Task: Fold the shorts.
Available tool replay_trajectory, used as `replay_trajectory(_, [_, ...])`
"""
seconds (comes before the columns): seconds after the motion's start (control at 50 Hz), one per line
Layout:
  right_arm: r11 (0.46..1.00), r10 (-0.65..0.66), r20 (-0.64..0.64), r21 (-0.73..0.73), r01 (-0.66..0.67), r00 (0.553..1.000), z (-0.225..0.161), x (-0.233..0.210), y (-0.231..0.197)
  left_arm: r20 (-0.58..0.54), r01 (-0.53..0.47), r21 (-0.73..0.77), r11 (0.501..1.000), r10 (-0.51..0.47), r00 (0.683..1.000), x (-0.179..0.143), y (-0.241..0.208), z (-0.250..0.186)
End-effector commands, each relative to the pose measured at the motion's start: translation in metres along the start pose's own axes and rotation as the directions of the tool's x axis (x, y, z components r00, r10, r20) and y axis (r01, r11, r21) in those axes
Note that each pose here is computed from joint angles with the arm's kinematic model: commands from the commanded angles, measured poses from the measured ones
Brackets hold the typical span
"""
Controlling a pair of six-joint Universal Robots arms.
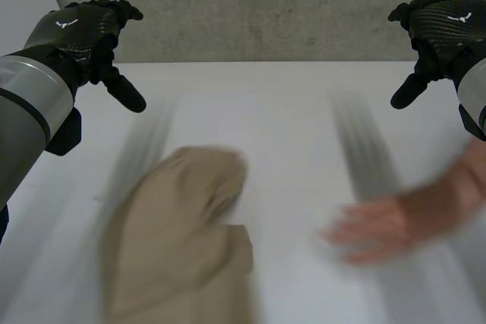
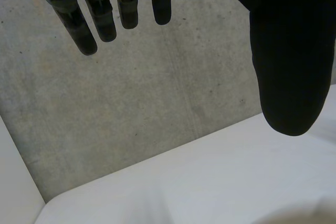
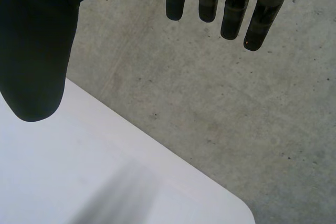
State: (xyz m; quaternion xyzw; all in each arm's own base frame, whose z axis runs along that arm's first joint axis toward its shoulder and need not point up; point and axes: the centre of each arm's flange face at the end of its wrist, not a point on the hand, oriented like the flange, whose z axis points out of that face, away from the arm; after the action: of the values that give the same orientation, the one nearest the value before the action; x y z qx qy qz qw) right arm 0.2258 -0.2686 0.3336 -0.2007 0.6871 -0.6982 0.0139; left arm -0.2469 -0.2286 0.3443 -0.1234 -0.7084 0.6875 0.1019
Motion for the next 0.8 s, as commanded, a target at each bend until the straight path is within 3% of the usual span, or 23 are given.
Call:
replay_trajectory(0.02, [1.0, 0.0, 0.002, -0.003, 0.0, 1.0, 0.0, -0.001, 0.001, -0.001, -0.004, 0.001, 1.0, 0.004, 1.0, 0.0, 0.001, 0.001])
replay_trajectory(0.24, [1.0, -0.012, 0.043, -0.007, 0.012, 0.999, 0.0, -0.006, 0.004, -0.002, -0.03, -0.052, 0.998, 0.03, 1.0, 0.001, 0.017, 0.013])
replay_trajectory(0.32, [0.999, -0.034, 0.08, -0.012, 0.035, 0.996, 0.001, -0.01, 0.009, -0.009, -0.092, -0.117, 0.989, 0.092, 0.996, 0.0, 0.031, 0.014])
replay_trajectory(0.42, [0.994, -0.101, 0.111, -0.031, 0.105, 0.989, 0.001, -0.013, 0.018, -0.137, -0.284, -0.291, 0.914, 0.254, 0.957, 0.006, 0.068, -0.007])
replay_trajectory(0.5, [0.989, -0.128, 0.123, -0.057, 0.136, 0.984, 0.001, -0.015, 0.028, -0.237, -0.382, -0.354, 0.854, 0.313, 0.92, 0.008, 0.091, -0.021])
replay_trajectory(0.72, [0.982, -0.126, 0.142, -0.123, 0.143, 0.982, 0.005, -0.019, 0.052, -0.346, -0.452, -0.463, 0.762, 0.314, 0.884, 0.018, 0.14, -0.035])
replay_trajectory(0.8, [0.982, -0.134, 0.139, -0.114, 0.15, 0.981, 0.005, -0.019, 0.051, -0.342, -0.451, -0.42, 0.787, 0.323, 0.882, 0.025, 0.139, -0.018])
